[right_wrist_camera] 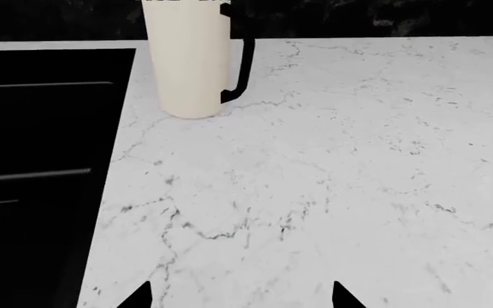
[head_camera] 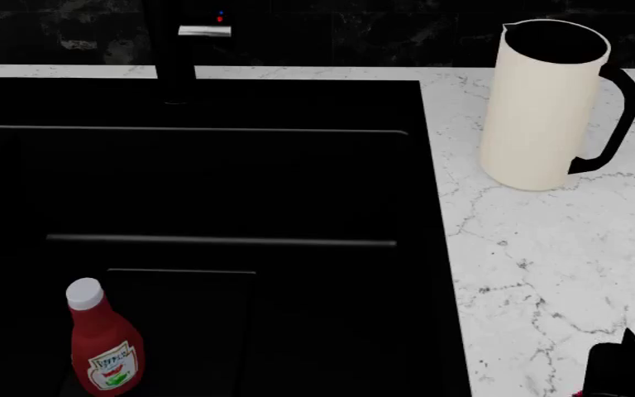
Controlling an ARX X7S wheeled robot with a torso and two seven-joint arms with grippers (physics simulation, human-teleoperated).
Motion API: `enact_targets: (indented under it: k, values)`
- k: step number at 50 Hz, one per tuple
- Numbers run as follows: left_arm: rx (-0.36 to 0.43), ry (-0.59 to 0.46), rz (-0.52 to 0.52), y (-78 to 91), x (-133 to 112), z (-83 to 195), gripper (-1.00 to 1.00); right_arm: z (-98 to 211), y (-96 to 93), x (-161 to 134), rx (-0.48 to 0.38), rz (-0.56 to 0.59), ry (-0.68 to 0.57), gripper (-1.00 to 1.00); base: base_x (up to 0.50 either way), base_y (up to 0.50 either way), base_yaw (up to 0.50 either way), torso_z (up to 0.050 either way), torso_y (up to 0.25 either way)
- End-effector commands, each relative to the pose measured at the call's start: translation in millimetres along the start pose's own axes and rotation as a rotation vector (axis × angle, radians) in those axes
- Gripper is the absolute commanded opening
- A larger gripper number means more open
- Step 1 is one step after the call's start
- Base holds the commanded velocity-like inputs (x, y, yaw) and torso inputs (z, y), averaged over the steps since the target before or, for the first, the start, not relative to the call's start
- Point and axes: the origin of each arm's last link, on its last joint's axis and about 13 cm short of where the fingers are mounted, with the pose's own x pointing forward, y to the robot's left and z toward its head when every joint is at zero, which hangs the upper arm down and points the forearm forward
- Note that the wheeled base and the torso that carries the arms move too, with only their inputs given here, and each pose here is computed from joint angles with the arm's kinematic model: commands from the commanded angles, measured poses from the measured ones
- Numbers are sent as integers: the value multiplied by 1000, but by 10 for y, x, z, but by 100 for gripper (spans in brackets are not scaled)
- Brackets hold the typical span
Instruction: Pick the jam from the counter and place it in the sink
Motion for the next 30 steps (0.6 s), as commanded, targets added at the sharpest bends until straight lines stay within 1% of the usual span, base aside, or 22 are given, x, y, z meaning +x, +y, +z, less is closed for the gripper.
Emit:
enact_targets:
  k: [1,6,19,30]
  values:
    - [-22,-7,17,7,9,9,100,-59,44,-33,14,36,7,100,0,0,0,0,0]
    - [-20,-6,16,-2,17,14,100,-103,48,-36,20,48,19,100,0,0,0,0,0]
    - [-17,-5,14,-3,8,8,100,-241,52,-50,-5,54,66,100,0,0,0,0,0]
    - [-17,-5,17,0,3,1,100,-248,71,-37,-10,87,65,100,0,0,0,0,0]
